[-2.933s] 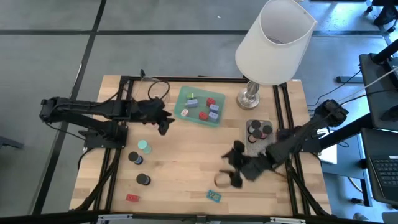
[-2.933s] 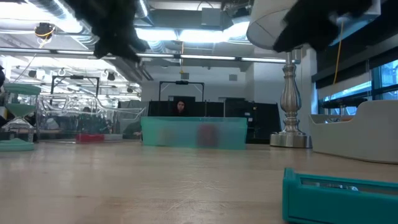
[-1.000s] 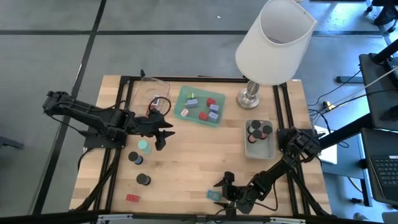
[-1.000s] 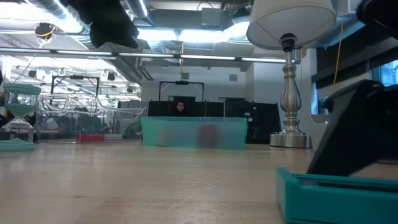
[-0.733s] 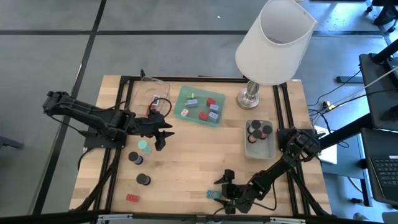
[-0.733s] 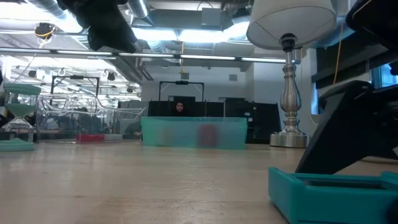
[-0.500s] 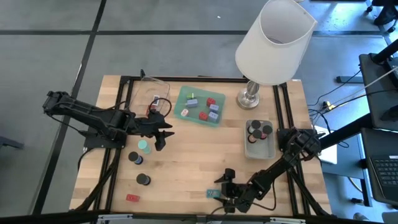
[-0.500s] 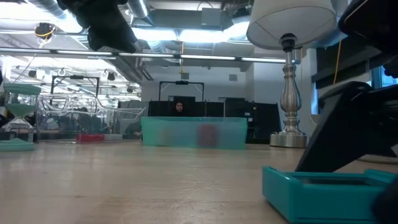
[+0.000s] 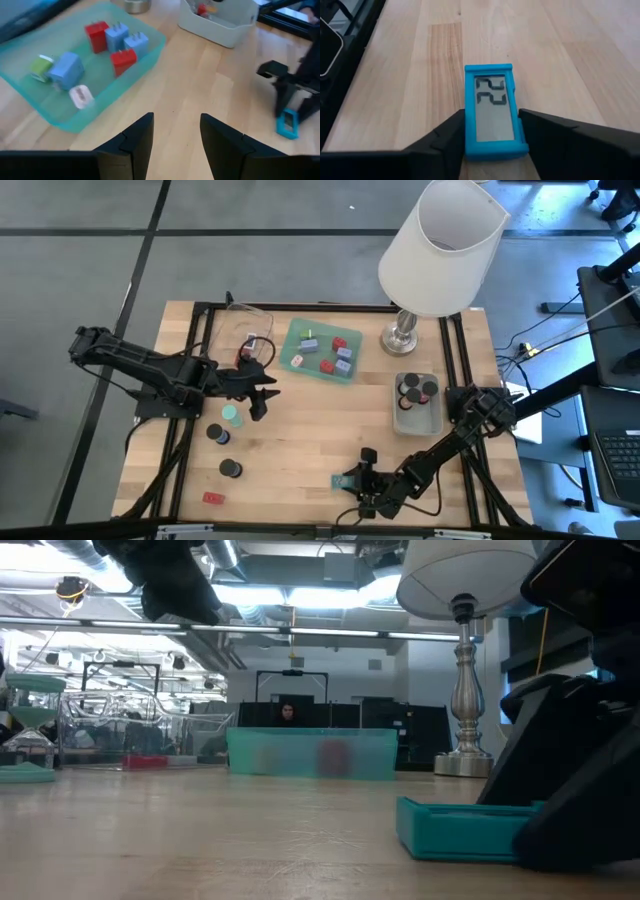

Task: Pick & Place Office items
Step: Put the blue timer into the transparent bin

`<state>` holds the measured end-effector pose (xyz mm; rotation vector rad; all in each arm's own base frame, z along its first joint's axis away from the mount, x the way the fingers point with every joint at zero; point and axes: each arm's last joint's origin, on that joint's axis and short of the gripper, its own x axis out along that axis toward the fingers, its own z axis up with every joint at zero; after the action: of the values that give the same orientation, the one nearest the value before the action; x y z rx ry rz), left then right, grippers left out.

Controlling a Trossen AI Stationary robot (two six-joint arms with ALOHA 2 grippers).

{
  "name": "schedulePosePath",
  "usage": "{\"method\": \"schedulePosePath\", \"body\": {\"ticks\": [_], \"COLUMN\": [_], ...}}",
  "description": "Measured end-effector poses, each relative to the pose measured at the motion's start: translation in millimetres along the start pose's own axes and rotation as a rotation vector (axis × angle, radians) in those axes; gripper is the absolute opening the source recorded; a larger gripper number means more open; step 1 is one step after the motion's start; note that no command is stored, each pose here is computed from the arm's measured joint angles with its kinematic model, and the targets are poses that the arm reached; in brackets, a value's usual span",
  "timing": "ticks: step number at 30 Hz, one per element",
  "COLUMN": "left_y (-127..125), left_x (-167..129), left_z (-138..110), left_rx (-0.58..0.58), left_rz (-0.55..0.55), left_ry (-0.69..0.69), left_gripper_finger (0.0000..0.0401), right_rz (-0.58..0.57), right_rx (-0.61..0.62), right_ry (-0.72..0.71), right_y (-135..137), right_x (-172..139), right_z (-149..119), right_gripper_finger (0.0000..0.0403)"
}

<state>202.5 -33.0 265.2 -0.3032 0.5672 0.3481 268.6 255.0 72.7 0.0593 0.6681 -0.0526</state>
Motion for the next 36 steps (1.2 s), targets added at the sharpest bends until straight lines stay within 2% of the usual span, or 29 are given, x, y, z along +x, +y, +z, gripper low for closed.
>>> {"method": "schedulePosePath", "body": {"ticks": [2, 8, 11, 15, 18, 22, 31, 36], "left_y": [0.7, -2.8, -9.7, -17.1, -20.4, -22.1, -22.2, -21.7], "left_x": [0.0, 2.4, 9.3, 26.9, 40.2, 51.1, 50.0, 48.2], "left_z": [0.7, 1.4, 0.8, -3.1, -8.0, -12.3, -11.1, -10.5], "left_rx": [0.034, 0.180, 0.235, 0.268, 0.314, 0.364, 0.358, 0.349], "left_rz": [0.028, 0.016, -0.019, -0.023, 0.001, 0.045, 0.044, 0.043], "left_ry": [-0.018, -0.032, -0.033, -0.012, 0.011, 0.022, 0.013, 0.011], "left_gripper_finger": [0.0157, 0.0158, 0.0159, 0.0174, 0.0191, 0.0204, 0.0204, 0.0205], "right_rz": [-0.004, -0.021, -0.056, -0.029, 0.002, -0.046, -0.046, -0.069], "right_rx": [0.003, -0.029, -0.063, -0.094, -0.130, -0.159, 0.031, 0.131], "right_ry": [-0.002, 0.019, 0.008, 0.036, 0.052, 0.050, -0.044, -0.044], "right_y": [-2.2, -22.9, -38.5, -60.0, -77.9, -108.7, -185.5, -207.2], "right_x": [-0.5, 5.1, 13.1, 26.8, 37.2, 49.9, 74.5, 80.3], "right_z": [4.2, 25.8, 38.4, 51.9, 61.9, 75.1, 106.0, 106.9], "right_gripper_finger": [0.0154, 0.0153, 0.0166, 0.0182, 0.0174, 0.0160, 0.0177, 0.0171]}}
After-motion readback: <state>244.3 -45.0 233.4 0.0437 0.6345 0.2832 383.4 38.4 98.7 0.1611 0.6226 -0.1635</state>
